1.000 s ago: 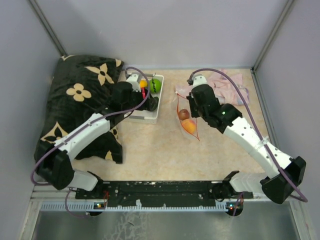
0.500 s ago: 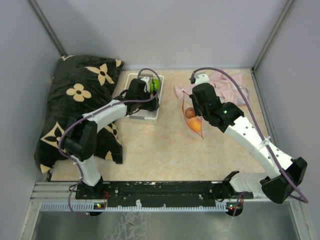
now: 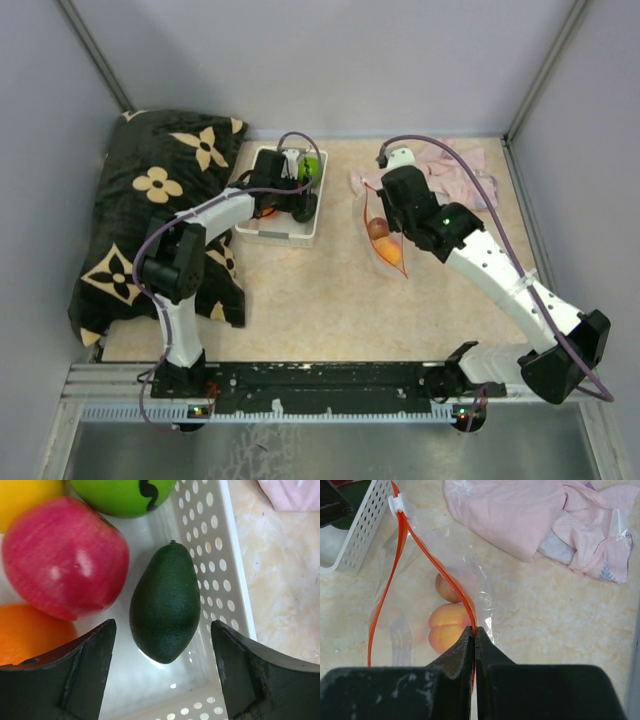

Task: Place the food in the zip-top bag and seal the zipper
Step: Pick up the fake fruit from the bin.

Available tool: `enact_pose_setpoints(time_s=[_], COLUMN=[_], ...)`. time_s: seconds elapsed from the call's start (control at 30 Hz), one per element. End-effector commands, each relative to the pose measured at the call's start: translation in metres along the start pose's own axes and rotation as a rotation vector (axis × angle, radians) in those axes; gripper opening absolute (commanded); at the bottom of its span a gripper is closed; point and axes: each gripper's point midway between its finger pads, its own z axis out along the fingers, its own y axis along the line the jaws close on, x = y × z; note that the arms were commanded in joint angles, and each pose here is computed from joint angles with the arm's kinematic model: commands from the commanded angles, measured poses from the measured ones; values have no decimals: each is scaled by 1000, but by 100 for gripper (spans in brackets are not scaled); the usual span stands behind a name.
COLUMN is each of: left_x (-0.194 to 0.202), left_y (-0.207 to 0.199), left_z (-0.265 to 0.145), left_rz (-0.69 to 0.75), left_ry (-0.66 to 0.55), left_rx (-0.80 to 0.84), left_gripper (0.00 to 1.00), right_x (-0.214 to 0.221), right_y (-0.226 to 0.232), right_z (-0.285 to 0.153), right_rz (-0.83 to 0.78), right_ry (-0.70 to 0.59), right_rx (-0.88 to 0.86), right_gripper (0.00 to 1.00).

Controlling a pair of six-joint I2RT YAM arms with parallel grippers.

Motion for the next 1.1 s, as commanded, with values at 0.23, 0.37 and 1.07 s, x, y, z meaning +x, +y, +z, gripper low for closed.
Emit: enact_pose_setpoints(time_s=[0.23,0.37,1.07], left_x=[9,14,1], left_y=[-7,-7,-27], left_z=[28,37,-28], left_rz=[23,19,-51], left_ry=[56,73,-16], left_rx=[80,89,152], left_gripper=[81,79,50], right_x=[-23,-21,-16], right_y=[0,2,4], right_z=[-2,-1,0], right_rz=[28,33,54], right_ry=[-66,-66,-56], right_rx=[-5,-16,-14], right_gripper=[0,0,0])
